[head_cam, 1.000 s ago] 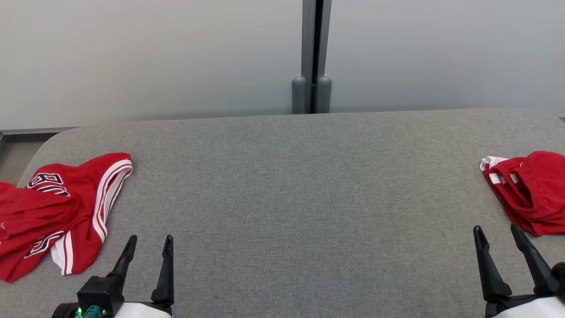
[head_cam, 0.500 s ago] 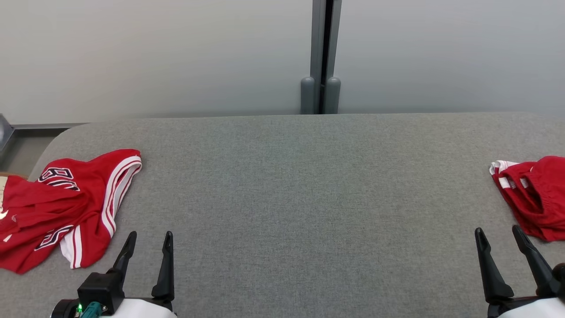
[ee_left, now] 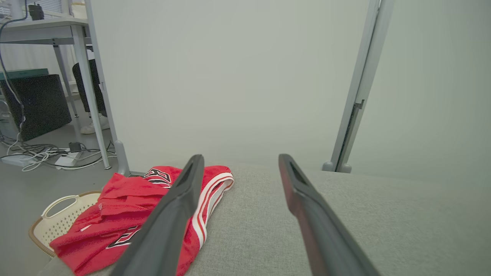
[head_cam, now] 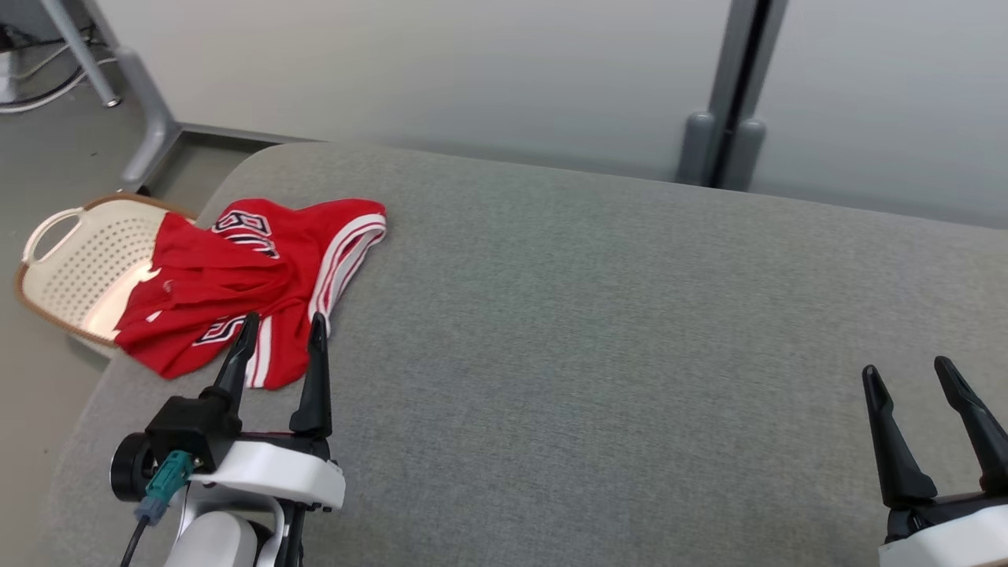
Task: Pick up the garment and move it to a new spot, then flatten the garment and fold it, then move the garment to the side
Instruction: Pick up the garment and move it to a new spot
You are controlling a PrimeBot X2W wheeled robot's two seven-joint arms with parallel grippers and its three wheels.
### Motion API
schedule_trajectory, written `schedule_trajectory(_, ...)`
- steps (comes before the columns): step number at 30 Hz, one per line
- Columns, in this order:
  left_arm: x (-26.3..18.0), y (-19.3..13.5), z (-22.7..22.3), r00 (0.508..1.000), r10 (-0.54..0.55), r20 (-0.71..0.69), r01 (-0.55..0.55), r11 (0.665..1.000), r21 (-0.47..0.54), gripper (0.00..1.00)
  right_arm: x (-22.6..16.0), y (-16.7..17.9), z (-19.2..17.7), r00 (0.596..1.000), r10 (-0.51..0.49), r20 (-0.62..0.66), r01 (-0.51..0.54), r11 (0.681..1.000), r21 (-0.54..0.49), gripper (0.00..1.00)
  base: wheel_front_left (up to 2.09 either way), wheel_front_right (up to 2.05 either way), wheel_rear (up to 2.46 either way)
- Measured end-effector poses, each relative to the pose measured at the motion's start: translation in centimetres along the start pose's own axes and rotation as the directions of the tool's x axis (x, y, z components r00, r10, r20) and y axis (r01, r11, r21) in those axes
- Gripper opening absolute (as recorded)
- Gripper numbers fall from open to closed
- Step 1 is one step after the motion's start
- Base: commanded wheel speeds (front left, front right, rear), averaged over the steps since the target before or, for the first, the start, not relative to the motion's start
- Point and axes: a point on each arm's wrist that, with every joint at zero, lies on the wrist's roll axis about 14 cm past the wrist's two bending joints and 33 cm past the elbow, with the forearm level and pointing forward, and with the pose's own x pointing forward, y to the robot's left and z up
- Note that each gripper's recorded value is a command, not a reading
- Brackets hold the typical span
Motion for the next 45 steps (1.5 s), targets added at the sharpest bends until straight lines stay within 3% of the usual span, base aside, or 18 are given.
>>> schedule_trajectory(13, -1.7, 5.9, 1.1, 0.984, 0.177, 0.022, -0.178, 0.984, 0.027, 1.0, 5.8, 6.8, -1.0, 0.969, 0.245, -0.037, -0.244, 0.97, 0.008, 1.0, 0.0, 0.0, 0.0)
schedule_trajectory(23, -1.3, 6.7, 0.4, 0.979, 0.202, 0.0, -0.202, 0.979, 0.03, 1.0, 6.7, 7.1, -1.4, 0.964, 0.263, -0.04, -0.262, 0.965, 0.019, 1.0, 0.0, 0.0, 0.0)
schedule_trajectory(32, 3.4, 6.9, -3.8, 0.972, 0.192, -0.133, -0.191, 0.981, 0.02, 1.0, 8.6, 5.5, -2.1, 0.968, 0.246, -0.043, -0.244, 0.969, 0.038, 1.0, 0.0, 0.0, 0.0)
schedule_trajectory(37, 5.4, 7.8, -10.3, 0.915, 0.21, -0.345, -0.215, 0.976, 0.026, 1.0, 9.7, 3.4, -4.1, 0.975, 0.208, -0.078, -0.204, 0.977, 0.054, 1.0, 0.0, 0.0, 0.0)
schedule_trajectory(41, 5.6, 8.5, -15.4, 0.828, 0.221, -0.516, -0.243, 0.97, 0.026, 1.0, 10.0, 1.5, -5.8, 0.981, 0.163, -0.109, -0.155, 0.985, 0.073, 1.0, 0.0, 0.0, 0.0)
schedule_trajectory(42, 5.6, 8.3, -17.4, 0.788, 0.222, -0.575, -0.265, 0.964, 0.008, 1.0, 10.0, 0.4, -6.7, 0.983, 0.133, -0.125, -0.124, 0.989, 0.078, 1.0, 0.0, 0.0, 0.0)
schedule_trajectory(45, 6.3, 8.3, -18.8, 0.761, 0.221, -0.609, -0.279, 0.96, 0.0, 1.0, 9.8, -0.8, -7.7, 0.984, 0.102, -0.145, -0.091, 0.992, 0.082, 1.0, 0.0, 0.0, 0.0)
